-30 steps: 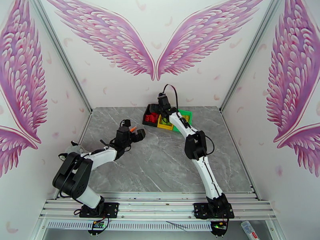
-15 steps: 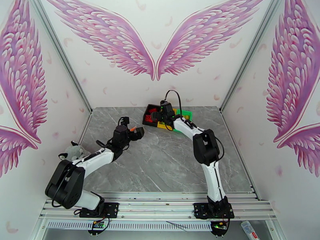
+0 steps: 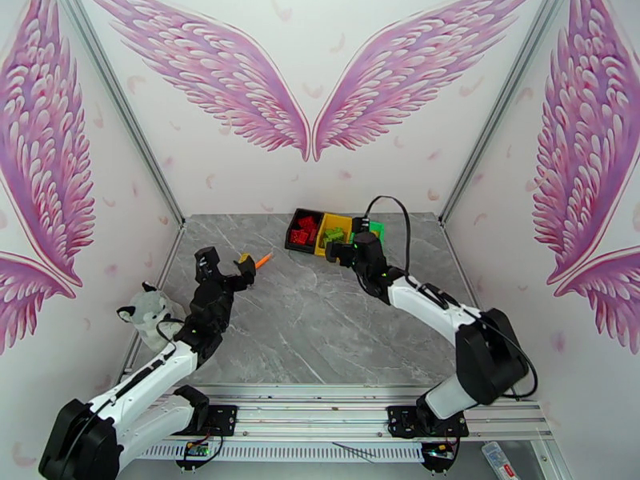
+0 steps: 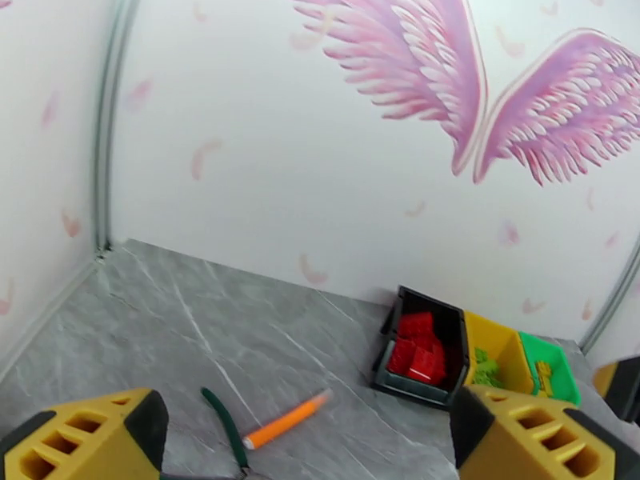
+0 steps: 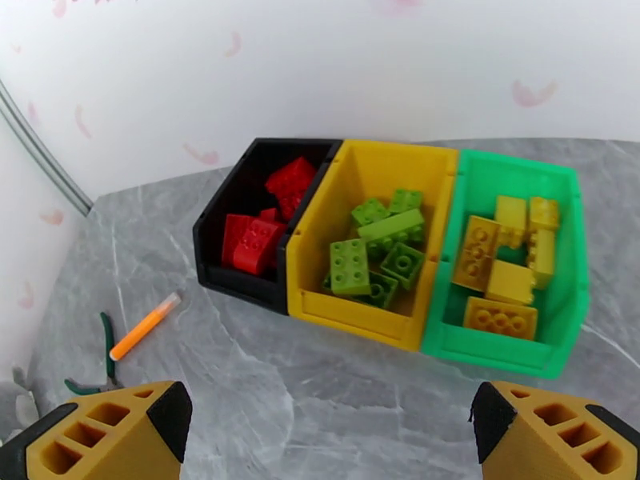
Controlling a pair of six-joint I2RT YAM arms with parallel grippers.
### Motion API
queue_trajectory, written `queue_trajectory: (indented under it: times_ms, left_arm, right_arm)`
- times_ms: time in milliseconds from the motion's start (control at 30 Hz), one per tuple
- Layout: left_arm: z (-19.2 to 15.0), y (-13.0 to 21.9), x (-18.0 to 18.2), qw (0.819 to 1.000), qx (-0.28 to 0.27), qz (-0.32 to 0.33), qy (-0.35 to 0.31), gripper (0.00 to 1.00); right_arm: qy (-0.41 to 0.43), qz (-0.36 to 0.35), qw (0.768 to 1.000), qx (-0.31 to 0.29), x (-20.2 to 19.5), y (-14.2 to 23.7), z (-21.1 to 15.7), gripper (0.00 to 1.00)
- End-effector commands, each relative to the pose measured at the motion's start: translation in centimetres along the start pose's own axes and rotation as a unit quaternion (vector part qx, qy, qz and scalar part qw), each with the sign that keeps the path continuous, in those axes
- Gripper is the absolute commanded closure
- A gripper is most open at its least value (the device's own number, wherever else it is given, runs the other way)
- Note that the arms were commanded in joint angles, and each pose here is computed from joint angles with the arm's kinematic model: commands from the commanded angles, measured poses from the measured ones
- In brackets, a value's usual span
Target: Sort the legos into containers by color
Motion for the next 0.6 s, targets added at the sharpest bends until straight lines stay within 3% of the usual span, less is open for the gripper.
queue_trajectory:
  times_ms: [0,167,233,333,400,567]
  left_arm:
    - [3.0,0.5,0.7,0.998,-0.041,0.052,-0.016,0.01]
    - [4.3,0.5,0.5,0.997,-0.052,0.038,-0.044,0.01]
    - [4.2,0.5,0.5,0.996,-0.058,0.035,-0.053,0.01]
    - [3.6,0.4,0.8,0.992,-0.068,0.023,-0.103,0.01]
    - [2.4,-0.5,2.3,0.989,-0.045,0.066,-0.126,0.01]
    - [-2.7,-1.8,5.9,0.976,-0.015,0.140,-0.167,0.01]
  right_arm:
    - [-0.016,0.007,0.997,-0.077,-0.5,4.1,1.7,0.01]
    - [-0.001,-0.041,0.995,-0.096,-2.7,6.9,0.6,0.01]
    - [-0.007,-0.080,0.985,-0.153,-4.1,7.7,0.7,0.01]
    - [0.072,-0.075,0.970,-0.218,-4.8,8.3,0.2,0.01]
    - [0.098,-0.129,0.955,-0.249,-6.2,8.2,0.7,0.01]
    - [0.174,-0.251,0.930,-0.204,-9.8,5.7,1.0,0.01]
Point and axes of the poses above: each hand's point on the last joint's axis, 136 mm out from that joint toward the fingers, its own y axis back along the fingers, its own x axis along the line the jaws close on, z = x × y, the point moved 8 cm from there along y, back along the fingers, and after that the axes turned 2 degrees about -y, right-handed, at the moved point
